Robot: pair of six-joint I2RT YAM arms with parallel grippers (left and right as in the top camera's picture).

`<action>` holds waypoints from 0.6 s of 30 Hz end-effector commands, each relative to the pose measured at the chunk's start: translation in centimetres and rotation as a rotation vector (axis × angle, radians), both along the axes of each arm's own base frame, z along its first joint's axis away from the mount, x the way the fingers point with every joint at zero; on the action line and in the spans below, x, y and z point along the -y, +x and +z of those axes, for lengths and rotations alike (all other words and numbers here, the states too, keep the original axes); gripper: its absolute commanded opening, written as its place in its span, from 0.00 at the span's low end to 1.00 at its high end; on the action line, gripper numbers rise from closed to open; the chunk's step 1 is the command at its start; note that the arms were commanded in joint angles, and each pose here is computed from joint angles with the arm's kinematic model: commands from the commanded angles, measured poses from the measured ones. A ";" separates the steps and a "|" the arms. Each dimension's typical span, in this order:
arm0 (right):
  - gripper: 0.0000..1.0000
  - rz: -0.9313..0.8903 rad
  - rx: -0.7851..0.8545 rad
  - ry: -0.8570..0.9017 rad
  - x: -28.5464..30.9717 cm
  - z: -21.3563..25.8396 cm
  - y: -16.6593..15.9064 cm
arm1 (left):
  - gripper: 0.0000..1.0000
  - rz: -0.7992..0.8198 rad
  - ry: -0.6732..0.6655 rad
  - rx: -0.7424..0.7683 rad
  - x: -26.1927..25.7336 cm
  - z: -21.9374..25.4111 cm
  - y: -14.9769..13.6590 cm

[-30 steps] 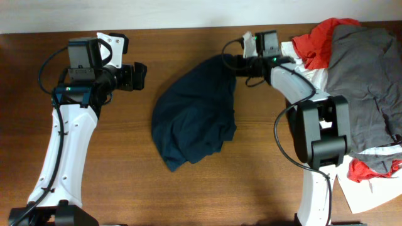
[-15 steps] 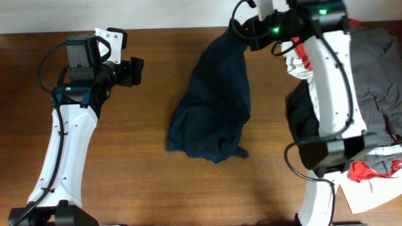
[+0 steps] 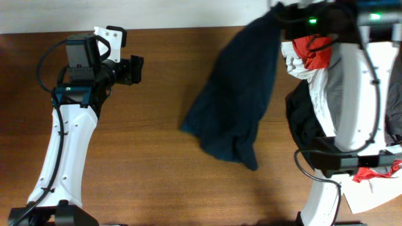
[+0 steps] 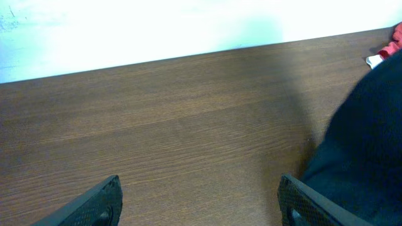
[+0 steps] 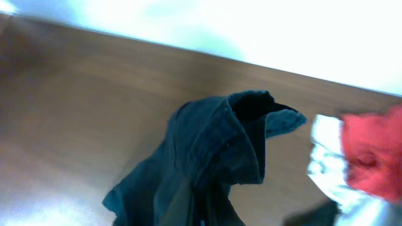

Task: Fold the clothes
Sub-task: 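Grasp the trousers' waistband with the right gripper and lift it up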

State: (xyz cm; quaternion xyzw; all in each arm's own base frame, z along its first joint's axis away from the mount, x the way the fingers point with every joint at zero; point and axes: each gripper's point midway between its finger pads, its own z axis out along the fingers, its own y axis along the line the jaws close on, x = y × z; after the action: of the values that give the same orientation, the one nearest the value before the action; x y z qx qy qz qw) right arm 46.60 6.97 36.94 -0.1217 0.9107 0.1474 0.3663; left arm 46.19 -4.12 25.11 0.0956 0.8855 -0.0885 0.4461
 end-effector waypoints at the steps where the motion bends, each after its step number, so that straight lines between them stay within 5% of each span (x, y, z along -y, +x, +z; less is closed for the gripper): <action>1: 0.04 -0.123 0.126 -0.005 3.4 5.9 -3.7 | 0.79 0.001 0.002 0.032 -0.2 1.3 0.5; 8: 0.04 -0.062 0.112 -0.007 0.8 5.8 -4.5 | 0.79 -0.012 -0.007 0.102 0.0 4.5 0.3; 18: 0.04 0.072 -0.107 0.031 -11.7 -6.3 2.9 | 0.79 0.010 -0.003 0.151 -0.9 7.6 -1.8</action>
State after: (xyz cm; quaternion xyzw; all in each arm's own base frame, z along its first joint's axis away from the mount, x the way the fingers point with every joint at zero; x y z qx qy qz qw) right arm 47.61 16.23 35.28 -0.1604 0.9042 0.1700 0.3576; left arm 44.98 -3.95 30.21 0.0989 0.8623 -0.0856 0.4892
